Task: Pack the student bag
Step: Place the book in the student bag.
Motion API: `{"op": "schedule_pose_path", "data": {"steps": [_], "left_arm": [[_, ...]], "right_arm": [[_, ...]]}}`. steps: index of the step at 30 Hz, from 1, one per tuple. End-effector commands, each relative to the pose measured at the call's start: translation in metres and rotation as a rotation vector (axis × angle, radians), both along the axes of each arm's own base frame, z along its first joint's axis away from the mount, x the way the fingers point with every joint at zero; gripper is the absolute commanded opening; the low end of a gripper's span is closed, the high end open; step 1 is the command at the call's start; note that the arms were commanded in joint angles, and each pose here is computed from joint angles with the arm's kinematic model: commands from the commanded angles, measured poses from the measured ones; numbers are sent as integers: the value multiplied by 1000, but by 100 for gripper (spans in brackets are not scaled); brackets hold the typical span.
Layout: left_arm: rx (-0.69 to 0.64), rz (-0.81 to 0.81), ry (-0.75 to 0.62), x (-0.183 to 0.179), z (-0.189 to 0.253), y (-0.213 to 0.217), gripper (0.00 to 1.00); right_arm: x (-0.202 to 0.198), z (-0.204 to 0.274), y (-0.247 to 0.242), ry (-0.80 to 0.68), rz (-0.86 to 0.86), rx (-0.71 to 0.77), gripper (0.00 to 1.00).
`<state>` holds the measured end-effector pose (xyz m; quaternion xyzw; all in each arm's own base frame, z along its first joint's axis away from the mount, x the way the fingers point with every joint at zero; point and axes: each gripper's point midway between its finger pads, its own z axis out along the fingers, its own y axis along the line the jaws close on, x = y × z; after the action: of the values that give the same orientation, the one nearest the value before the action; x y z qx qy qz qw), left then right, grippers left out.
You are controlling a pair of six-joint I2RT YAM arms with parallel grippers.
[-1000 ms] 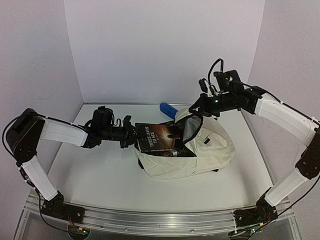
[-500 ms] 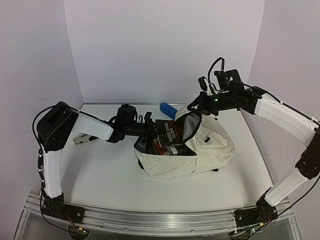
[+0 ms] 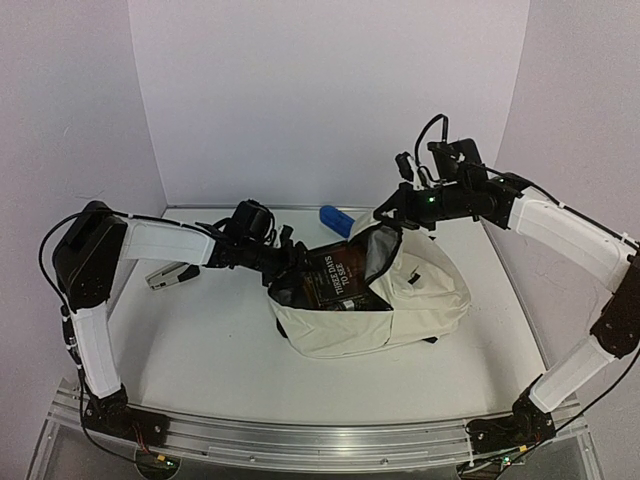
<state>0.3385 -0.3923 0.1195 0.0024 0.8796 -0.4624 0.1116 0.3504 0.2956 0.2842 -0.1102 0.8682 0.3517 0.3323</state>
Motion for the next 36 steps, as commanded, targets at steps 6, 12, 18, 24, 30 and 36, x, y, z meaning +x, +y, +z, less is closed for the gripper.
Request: {"op": "schedule_pose_path", "data": {"steps": [6, 12, 18, 24, 30, 36], "left_arm": [[40, -86, -54, -10, 10, -7, 49], [16, -133, -68, -8, 13, -24, 31], [-47, -194, -75, -4, 18, -55, 17], [-91, -240, -128, -2, 35, -89, 10], [-80, -233, -134, -1, 33, -89, 10], [21, -144, -206, 5, 41, -50, 29]], "right_arm": [[12, 34, 14, -123, 27, 77, 0], [13, 35, 15, -124, 28, 79, 0], [14, 33, 16, -115, 31, 80, 0], [14, 33, 15, -116, 28, 79, 0], [14, 30, 14, -109, 16, 75, 0], [17, 28, 9, -100, -23, 73, 0]]}}
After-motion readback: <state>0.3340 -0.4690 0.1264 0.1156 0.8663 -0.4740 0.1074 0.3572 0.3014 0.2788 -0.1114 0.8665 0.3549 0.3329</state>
